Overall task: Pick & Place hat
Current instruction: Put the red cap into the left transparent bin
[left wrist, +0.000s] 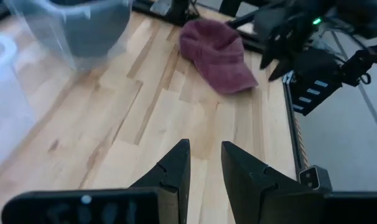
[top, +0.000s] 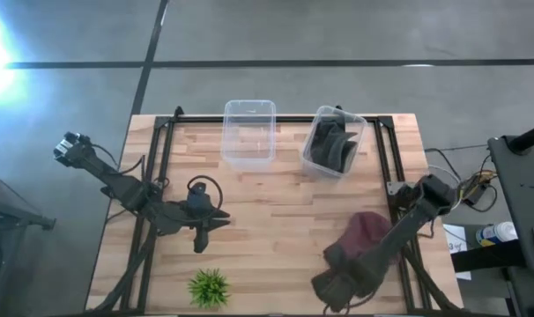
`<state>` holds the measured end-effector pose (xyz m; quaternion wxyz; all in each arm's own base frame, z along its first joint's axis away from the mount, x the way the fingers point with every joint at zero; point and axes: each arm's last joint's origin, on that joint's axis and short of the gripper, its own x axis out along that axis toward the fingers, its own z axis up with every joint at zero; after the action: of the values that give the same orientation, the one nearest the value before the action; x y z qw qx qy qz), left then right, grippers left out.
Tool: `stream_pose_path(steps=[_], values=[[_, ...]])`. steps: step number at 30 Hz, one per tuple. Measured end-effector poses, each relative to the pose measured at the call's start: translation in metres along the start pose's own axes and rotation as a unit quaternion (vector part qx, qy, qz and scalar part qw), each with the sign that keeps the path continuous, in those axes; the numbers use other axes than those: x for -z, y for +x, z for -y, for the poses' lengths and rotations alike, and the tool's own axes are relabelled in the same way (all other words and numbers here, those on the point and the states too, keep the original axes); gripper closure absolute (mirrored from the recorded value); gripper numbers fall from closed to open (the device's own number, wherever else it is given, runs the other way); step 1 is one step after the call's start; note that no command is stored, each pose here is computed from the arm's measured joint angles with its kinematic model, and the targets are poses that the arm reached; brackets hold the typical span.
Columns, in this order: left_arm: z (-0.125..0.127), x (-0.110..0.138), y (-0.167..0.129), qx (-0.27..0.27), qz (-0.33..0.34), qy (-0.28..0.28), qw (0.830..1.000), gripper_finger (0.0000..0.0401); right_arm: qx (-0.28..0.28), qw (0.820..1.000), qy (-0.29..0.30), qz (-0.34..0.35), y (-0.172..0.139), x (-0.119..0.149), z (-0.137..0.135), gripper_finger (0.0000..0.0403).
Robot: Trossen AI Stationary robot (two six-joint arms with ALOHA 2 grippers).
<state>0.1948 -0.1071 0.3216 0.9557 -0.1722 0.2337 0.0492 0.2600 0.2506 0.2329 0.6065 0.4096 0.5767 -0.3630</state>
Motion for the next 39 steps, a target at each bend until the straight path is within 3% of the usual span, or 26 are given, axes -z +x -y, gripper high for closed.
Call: stream_pose_path(steps=[6, 9, 12, 14, 17, 22, 25, 30, 36, 39], values=[[-0.003, 0.013, 0.008, 0.023, -0.027, -0.047, 0.998, 0.0317, 0.148, 0.985, 0.052, 0.065, -0.021, 0.004, 0.016, 0.0225], [-0.003, 0.016, 0.009, 0.025, -0.031, -0.055, 0.998, 0.0317, 0.152, 0.985, 0.059, 0.064, -0.017, 0.009, 0.028, 0.0225], [-0.004, 0.017, 0.01, 0.025, -0.032, -0.06, 0.997, 0.0317, 0.209, 0.971, 0.112, 0.031, -0.003, 0.011, 0.046, 0.0225], [-0.004, 0.018, 0.01, 0.024, -0.033, -0.065, 0.997, 0.0317, 0.221, 0.964, 0.14, 0.044, 0.007, 0.012, 0.056, 0.0225], [-0.004, 0.019, 0.011, 0.023, -0.034, -0.067, 0.997, 0.0317, 0.156, 0.975, 0.146, 0.055, 0.017, 0.01, 0.056, 0.0225], [-0.004, 0.019, 0.011, 0.024, -0.033, -0.069, 0.997, 0.0317, 0.104, 0.981, 0.155, 0.05, 0.054, -0.003, 0.054, 0.0225], [-0.004, 0.019, 0.011, 0.025, -0.034, -0.068, 0.997, 0.0317, 0.004, 0.986, 0.162, 0.042, 0.074, -0.014, 0.042, 0.0225], [-0.007, 0.023, 0.011, 0.015, -0.056, -0.053, 0.997, 0.0317, -0.135, 0.968, 0.181, 0.106, 0.087, -0.052, 0.017, 0.0225], [-0.016, 0.039, 0.013, -0.022, -0.103, -0.062, 0.992, 0.0317, -0.157, 0.95, 0.192, 0.191, 0.083, -0.117, 0.001, 0.0225], [-0.022, 0.053, 0.019, -0.029, -0.121, -0.081, 0.989, 0.0317, -0.199, 0.936, 0.19, 0.221, 0.077, -0.151, -0.01, 0.0225]])
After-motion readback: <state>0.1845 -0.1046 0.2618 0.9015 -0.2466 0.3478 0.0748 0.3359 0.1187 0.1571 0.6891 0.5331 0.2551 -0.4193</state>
